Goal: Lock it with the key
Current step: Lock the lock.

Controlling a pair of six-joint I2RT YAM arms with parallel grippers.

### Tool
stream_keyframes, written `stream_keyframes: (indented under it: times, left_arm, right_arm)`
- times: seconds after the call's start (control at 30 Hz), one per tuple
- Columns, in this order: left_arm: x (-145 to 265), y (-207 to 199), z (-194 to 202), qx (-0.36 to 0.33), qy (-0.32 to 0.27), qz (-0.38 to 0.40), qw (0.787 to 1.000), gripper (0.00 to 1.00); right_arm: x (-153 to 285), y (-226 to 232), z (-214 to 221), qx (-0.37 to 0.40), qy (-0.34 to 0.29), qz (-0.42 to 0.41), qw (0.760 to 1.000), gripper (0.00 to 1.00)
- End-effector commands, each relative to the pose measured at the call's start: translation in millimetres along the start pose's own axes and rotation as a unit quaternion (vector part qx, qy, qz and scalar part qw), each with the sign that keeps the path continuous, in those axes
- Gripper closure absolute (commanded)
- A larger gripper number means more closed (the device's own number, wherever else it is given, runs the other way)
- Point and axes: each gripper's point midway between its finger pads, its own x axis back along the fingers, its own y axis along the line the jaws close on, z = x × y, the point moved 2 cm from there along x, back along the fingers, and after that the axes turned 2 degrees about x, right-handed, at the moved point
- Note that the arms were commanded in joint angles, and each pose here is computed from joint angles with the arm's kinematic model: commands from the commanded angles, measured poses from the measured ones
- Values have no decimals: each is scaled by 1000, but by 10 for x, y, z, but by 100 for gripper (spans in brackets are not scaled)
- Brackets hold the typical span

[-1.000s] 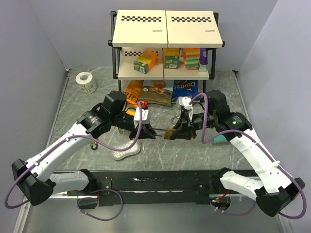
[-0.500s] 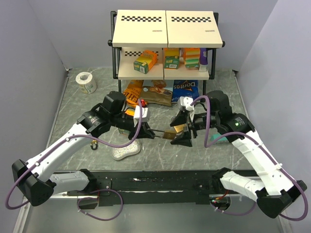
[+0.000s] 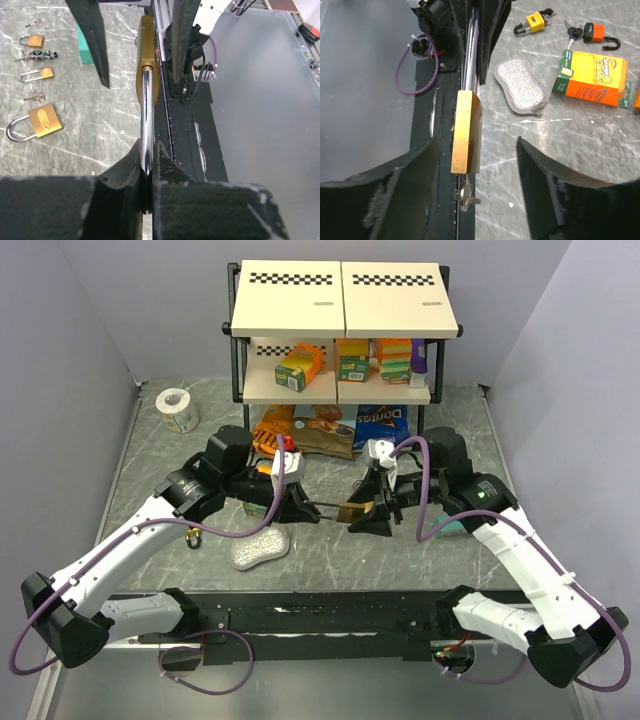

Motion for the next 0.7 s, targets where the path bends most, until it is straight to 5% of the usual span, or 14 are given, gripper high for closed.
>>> stream_keyframes:
  times: [0.0, 0.4, 0.67]
  left_arm:
    - [52, -98, -316, -47, -50, 14, 998, 99]
    - [10, -61, -337, -37, -59, 13, 997, 99]
    - [-125, -109, -359, -34, -64, 29, 997, 99]
  right_arm:
    - [-26, 39, -162, 24, -28, -22, 999, 39]
    - [-86, 77, -231, 12, -40, -52, 998, 100]
    - [-134, 92, -328, 3, -56, -74, 996, 100]
